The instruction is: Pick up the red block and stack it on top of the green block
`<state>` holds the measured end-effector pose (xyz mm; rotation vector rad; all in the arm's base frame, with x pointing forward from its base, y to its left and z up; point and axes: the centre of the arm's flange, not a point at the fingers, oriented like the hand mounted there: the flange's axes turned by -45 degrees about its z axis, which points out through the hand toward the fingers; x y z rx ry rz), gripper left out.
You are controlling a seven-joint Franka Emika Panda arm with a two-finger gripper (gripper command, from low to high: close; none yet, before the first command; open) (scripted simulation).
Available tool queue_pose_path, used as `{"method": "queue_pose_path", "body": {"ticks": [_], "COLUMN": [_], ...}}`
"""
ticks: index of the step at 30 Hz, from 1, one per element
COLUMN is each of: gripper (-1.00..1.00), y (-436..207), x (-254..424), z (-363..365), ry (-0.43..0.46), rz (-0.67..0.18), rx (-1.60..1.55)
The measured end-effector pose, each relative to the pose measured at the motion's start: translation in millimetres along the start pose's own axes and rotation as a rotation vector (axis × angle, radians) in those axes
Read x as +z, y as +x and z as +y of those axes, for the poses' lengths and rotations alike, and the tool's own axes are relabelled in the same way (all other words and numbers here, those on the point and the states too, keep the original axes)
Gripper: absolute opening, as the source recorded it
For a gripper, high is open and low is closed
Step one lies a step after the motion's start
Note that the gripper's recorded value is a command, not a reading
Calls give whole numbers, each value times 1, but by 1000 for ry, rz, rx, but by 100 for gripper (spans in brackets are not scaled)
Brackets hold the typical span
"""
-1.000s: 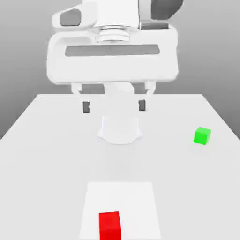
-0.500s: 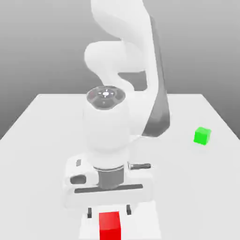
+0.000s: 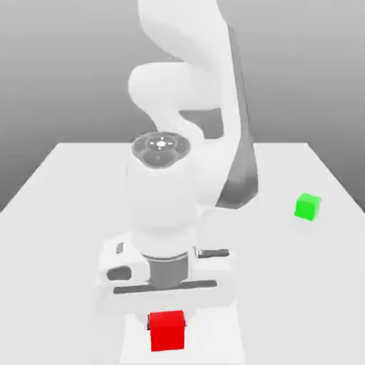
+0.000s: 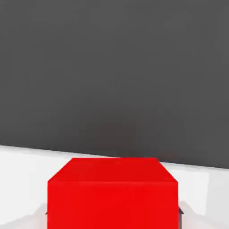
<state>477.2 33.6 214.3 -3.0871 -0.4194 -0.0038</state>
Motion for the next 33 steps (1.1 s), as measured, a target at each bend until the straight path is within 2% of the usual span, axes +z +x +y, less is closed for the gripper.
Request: {"method": "queue_pose_path", "body": {"ticks": [6,10,12,21,30,31,33], "gripper": [-100,-100,-100,-100,-100,100,100], "y": [-30,-107,-145,-323,-340,-341,-341], "x": [-15,-23,-26,-24,35,40,40], "z": [-176,-308,-340,-411,-411,-410,-411], "ry": [52,73,73,4,-19,-16,-16], "rz": [3,-4,-6,-29,-31,-31,-31], "rx": [-525,-1006,-1187,-1961,-2040,-2040,-2042]}}
